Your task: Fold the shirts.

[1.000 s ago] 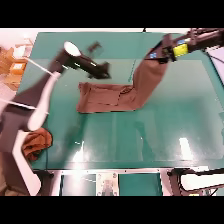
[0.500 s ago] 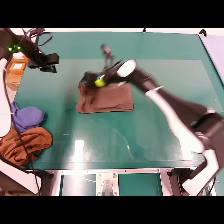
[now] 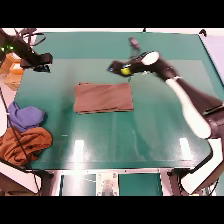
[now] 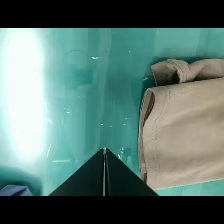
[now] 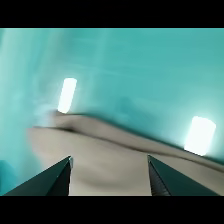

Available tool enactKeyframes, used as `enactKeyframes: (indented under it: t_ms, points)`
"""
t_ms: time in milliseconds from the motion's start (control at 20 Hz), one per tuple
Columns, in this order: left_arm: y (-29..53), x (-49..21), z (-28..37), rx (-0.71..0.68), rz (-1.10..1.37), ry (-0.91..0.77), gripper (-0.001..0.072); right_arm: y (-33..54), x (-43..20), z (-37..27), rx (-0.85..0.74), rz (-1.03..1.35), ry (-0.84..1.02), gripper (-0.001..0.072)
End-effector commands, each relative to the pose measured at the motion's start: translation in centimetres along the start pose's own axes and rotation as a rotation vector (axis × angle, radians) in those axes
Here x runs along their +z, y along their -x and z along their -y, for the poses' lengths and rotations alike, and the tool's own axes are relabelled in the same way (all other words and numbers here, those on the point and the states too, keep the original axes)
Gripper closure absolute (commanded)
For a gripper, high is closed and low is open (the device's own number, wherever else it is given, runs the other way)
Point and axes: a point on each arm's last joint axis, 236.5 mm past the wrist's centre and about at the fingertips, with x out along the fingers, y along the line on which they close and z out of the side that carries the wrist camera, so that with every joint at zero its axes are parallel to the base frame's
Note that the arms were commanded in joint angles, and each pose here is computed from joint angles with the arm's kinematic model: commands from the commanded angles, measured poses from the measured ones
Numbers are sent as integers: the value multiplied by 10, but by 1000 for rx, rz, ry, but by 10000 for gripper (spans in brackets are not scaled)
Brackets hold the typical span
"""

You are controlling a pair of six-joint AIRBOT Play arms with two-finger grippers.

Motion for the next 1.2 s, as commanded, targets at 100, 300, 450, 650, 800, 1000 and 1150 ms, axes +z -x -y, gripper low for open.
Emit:
enactKeyframes:
  t_ms: [100,300,450,650,800,1000,1150]
  points:
    - [1,2,0,-4,7,0,686,47,-66,116,-106,-245,-241,95]
    - [1,1,0,-4,6,0,686,0,-119,112,-33,-328,-303,94]
    - [1,0,0,-4,-1,0,687,-32,-137,91,33,-366,-327,95]
    - [1,-1,0,-4,-4,-7,687,-31,-123,69,102,-349,-291,633]
    - [1,-1,0,-4,-4,-7,686,1,-83,78,93,-255,-279,698]
    - [1,-1,0,-4,-4,-7,686,109,-16,159,-62,-36,-350,699]
    - [1,-1,0,-4,-4,-8,686,218,-6,242,-203,102,-461,699]
